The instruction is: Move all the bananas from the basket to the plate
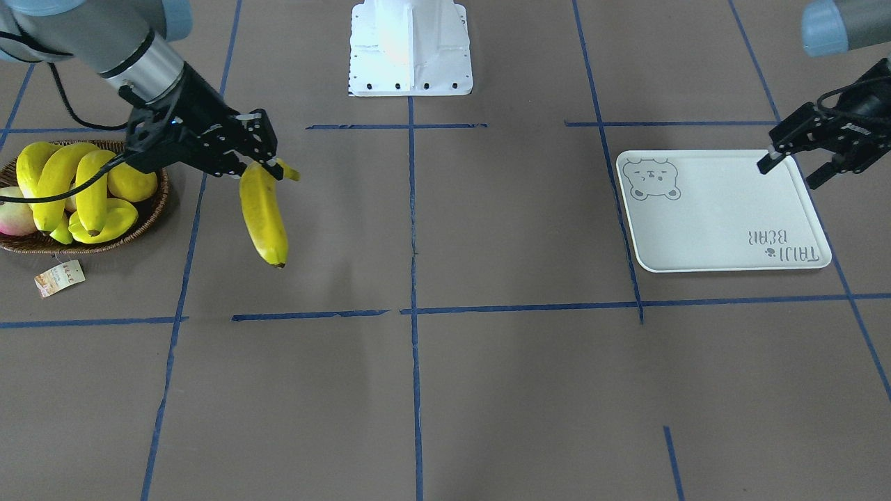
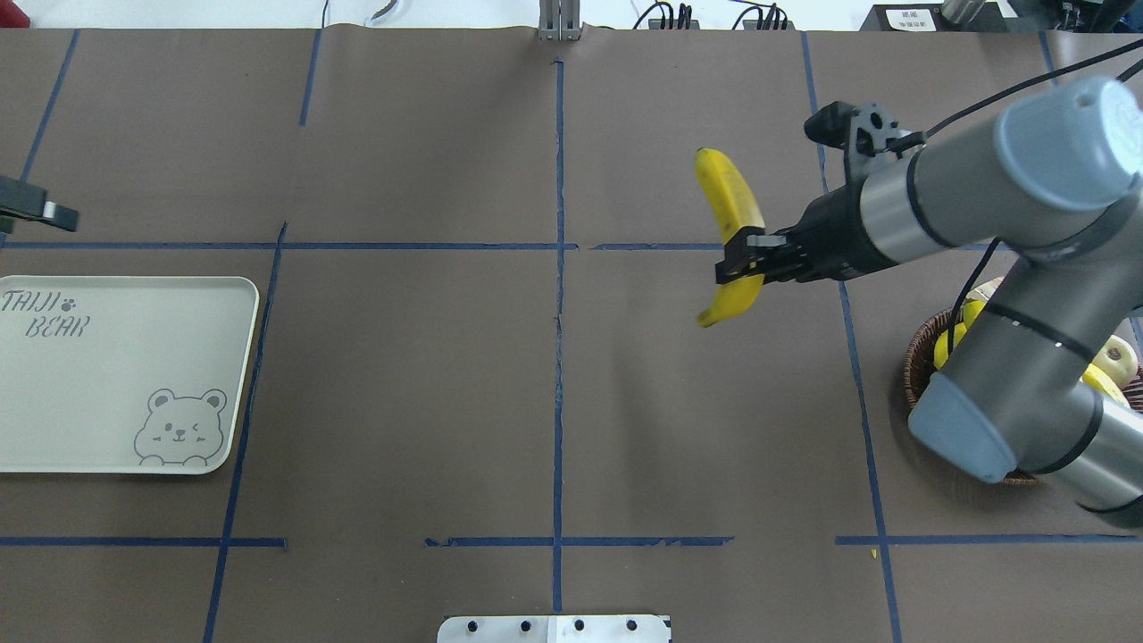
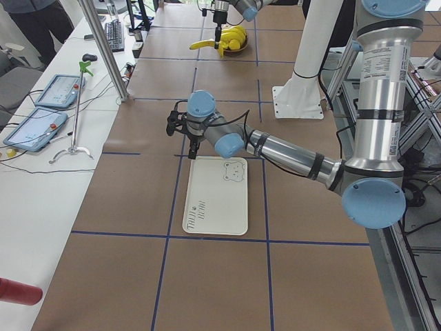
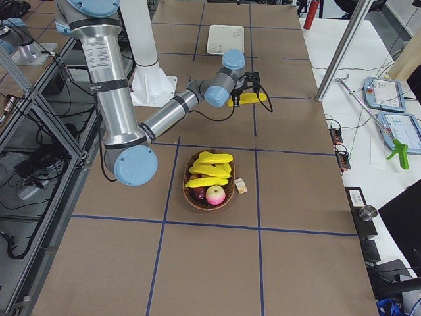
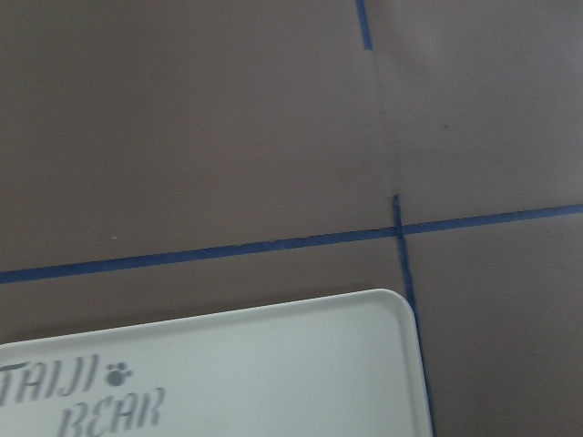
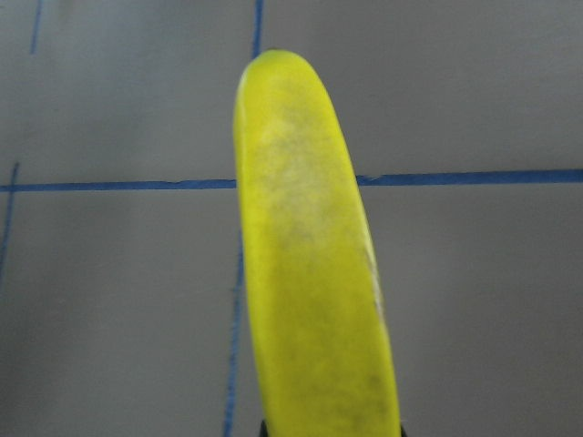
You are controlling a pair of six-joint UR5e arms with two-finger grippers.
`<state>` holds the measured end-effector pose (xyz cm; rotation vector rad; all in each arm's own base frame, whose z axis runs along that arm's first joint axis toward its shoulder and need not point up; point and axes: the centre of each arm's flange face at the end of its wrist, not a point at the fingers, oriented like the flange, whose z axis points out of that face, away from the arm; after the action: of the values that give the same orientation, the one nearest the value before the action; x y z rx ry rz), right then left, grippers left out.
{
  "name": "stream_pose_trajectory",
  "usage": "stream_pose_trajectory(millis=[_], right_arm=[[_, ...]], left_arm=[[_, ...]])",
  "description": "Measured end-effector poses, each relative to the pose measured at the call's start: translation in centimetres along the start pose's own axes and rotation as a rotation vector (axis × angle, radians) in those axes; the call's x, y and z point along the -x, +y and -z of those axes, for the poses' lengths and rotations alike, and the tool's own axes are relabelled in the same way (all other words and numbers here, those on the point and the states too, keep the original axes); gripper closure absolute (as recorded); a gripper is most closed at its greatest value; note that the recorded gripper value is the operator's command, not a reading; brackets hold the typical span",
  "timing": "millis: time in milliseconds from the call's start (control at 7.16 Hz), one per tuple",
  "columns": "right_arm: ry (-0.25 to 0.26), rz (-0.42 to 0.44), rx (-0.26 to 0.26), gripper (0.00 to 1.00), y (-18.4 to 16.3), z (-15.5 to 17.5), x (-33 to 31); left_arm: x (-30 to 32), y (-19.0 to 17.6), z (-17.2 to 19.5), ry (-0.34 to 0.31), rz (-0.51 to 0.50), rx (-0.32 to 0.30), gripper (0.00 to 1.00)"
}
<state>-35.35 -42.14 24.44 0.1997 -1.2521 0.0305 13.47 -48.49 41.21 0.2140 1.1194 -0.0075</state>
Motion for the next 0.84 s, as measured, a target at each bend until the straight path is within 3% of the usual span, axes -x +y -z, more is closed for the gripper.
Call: stream_pose_trajectory(millis=[558, 838], right_arm=[[-0.208, 0.053, -0.084, 0.95, 7.6, -6.9, 7.1], [-0.279, 0.053, -0.115, 0.95, 9.1, -8.7, 8.2]], left_arm=[[-17.8, -2.2, -4.9, 0.174, 0.144, 0.05, 0.0], [-26.0, -1.0, -7.9, 0.221, 0.203, 0.022, 0.0]])
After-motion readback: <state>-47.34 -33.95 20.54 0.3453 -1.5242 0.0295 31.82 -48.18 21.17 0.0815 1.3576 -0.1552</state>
